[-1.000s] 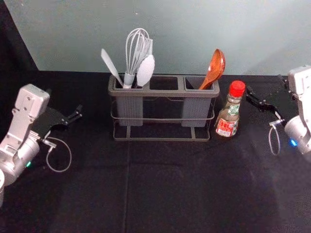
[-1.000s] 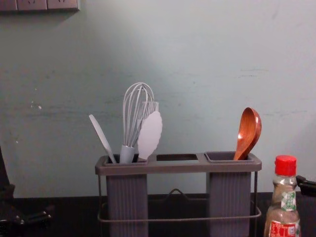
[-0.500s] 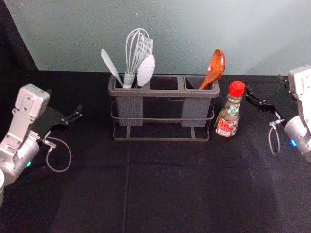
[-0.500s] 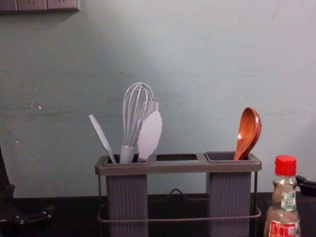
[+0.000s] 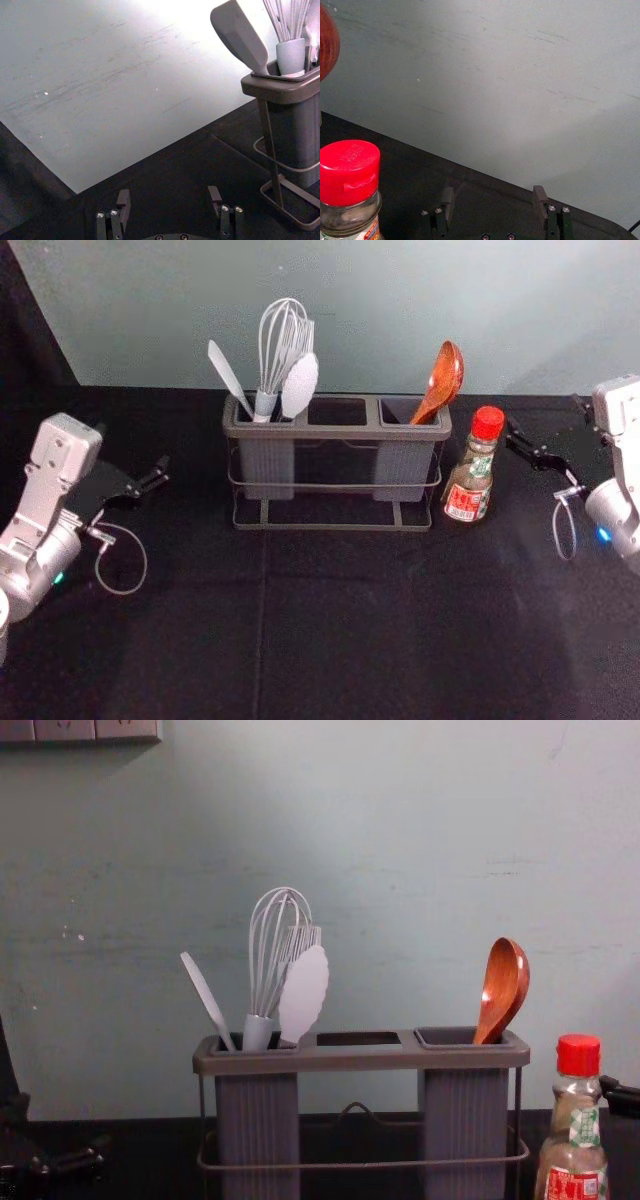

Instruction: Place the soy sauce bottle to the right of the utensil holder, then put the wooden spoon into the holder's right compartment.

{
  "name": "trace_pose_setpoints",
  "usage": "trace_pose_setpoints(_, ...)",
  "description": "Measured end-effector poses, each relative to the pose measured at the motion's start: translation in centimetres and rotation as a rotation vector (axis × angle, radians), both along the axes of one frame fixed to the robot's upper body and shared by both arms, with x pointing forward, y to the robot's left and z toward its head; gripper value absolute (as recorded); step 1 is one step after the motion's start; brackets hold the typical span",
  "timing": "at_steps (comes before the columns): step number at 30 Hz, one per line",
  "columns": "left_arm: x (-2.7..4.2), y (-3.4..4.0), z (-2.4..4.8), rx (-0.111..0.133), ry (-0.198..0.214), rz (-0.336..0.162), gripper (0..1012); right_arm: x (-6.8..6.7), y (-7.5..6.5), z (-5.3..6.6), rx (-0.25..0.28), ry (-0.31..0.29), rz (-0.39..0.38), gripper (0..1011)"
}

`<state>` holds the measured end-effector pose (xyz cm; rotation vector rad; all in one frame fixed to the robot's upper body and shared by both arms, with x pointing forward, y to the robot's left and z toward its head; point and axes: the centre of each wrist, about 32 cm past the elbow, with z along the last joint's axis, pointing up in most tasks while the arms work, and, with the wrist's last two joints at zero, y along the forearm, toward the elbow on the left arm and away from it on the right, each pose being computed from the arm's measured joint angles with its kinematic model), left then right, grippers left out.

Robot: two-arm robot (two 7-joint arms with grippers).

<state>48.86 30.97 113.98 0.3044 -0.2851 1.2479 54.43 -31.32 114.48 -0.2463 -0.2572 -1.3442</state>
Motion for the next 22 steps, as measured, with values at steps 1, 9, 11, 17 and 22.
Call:
trace_pose_setpoints(1, 0.0, 0.0, 0.0, 0.0, 0.0, 0.0, 1011, 0.0, 0.0, 0.0, 0.0, 0.0, 0.0, 1004)
trace_pose_setpoints(9, 0.0, 0.0, 0.0, 0.0, 0.0, 0.0, 1011, 0.0, 0.0, 0.0, 0.0, 0.0, 0.0, 1004)
trace_pose_setpoints(11, 0.0, 0.0, 0.0, 0.0, 0.0, 0.0, 1011, 0.0, 0.0, 0.0, 0.0, 0.0, 0.0, 1004)
trace_pose_setpoints(17, 0.0, 0.0, 0.0, 0.0, 0.0, 0.0, 1011, 0.0, 0.0, 0.0, 0.0, 0.0, 0.0, 1004)
trace_pose_setpoints(22, 0.0, 0.0, 0.0, 0.0, 0.0, 0.0, 1011, 0.0, 0.0, 0.0, 0.0, 0.0, 0.0, 1004)
